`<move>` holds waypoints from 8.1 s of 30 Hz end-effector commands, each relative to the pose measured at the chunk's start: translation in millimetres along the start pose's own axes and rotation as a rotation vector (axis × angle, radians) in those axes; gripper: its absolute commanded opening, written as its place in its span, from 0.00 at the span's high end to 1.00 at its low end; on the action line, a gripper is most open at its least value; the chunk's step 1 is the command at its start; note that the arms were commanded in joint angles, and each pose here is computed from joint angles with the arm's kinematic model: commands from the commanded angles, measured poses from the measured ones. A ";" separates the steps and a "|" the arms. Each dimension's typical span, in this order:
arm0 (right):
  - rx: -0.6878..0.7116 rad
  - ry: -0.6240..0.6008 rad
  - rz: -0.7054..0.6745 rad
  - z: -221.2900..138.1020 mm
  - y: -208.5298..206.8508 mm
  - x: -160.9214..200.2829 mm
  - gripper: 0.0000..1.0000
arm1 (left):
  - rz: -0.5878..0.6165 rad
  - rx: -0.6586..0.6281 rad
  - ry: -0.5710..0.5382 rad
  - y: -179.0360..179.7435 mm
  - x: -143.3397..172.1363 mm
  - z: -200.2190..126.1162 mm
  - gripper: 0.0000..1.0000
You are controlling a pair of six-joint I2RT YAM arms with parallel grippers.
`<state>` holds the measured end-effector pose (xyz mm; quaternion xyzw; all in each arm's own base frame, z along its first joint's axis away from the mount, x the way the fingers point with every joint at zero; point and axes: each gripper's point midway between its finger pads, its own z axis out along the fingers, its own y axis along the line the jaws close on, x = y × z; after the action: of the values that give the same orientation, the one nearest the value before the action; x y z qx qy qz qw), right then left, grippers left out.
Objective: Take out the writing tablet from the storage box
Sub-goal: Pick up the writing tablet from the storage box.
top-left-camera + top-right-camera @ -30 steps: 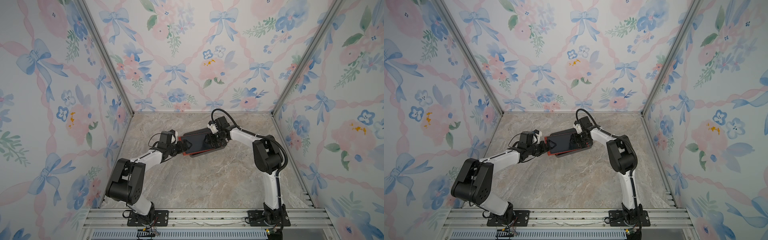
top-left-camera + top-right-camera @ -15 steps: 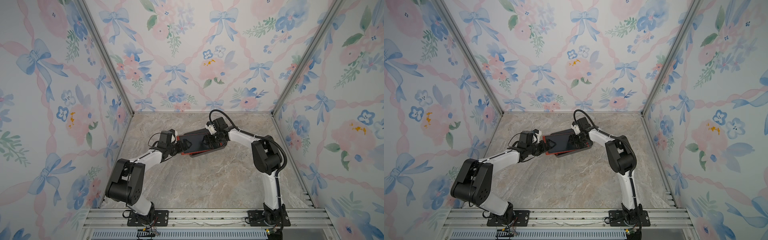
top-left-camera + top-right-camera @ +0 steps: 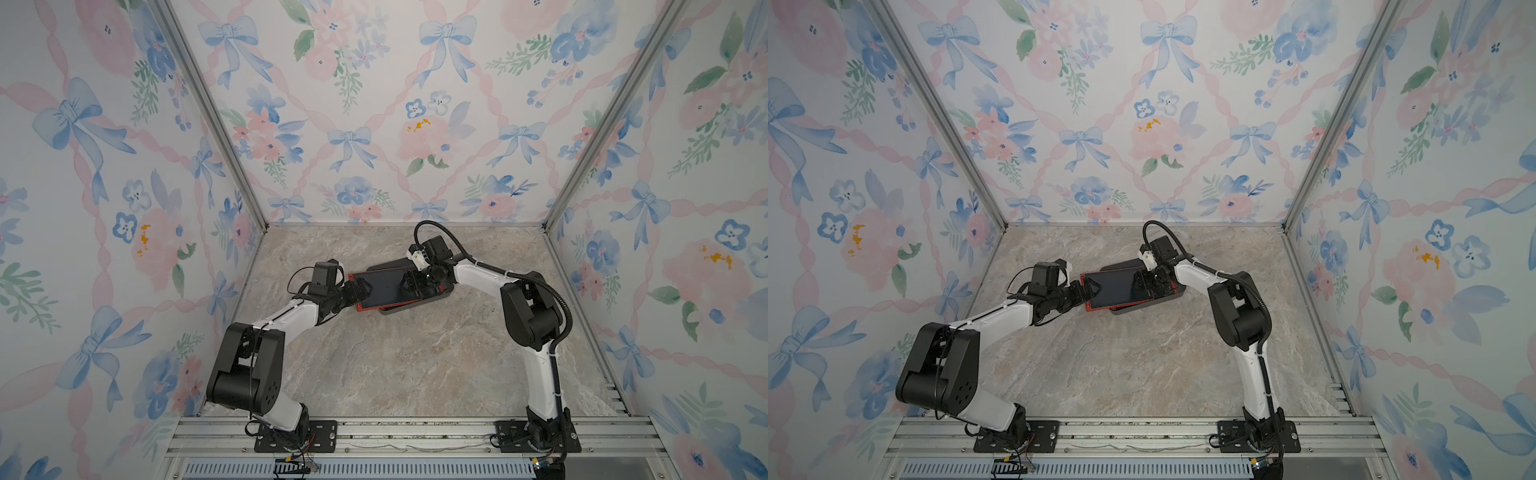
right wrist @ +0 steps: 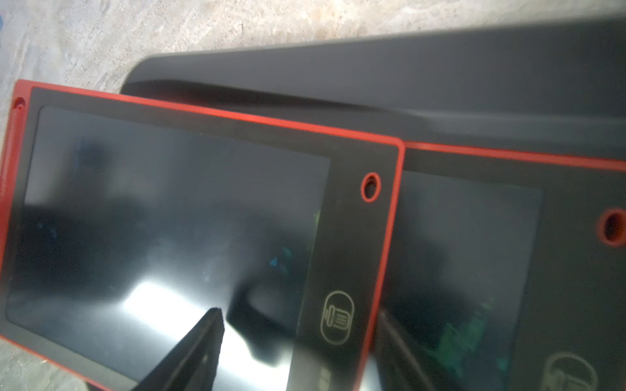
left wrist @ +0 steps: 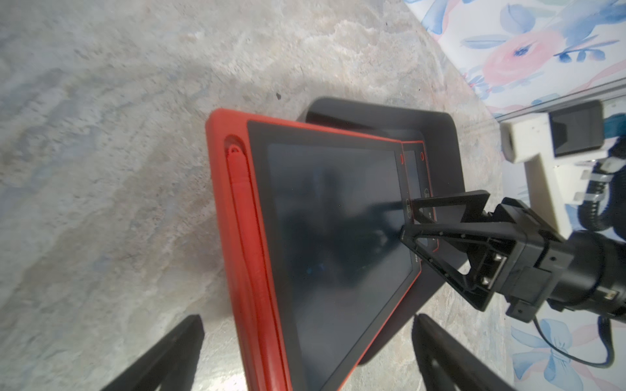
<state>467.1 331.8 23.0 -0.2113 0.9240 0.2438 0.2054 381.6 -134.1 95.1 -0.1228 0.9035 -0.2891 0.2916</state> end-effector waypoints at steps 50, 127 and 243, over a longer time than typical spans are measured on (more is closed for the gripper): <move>-0.008 0.018 -0.064 1.9 40.0 1.4 0.27 | 0.024 0.077 0.015 -16.0 0.2 -16.4 0.02; -0.062 0.027 0.047 15.2 39.3 3.6 0.02 | 0.029 -0.049 -0.092 16.8 -23.2 -45.1 0.02; -0.201 -0.022 0.019 32.0 94.9 -15.6 0.02 | -0.034 0.061 -0.079 -1.2 -35.3 -52.1 1.00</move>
<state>450.7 421.2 46.1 -0.2087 0.8962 0.3353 0.2024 376.7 -97.5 145.9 -0.1564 0.8754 -0.3253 0.3215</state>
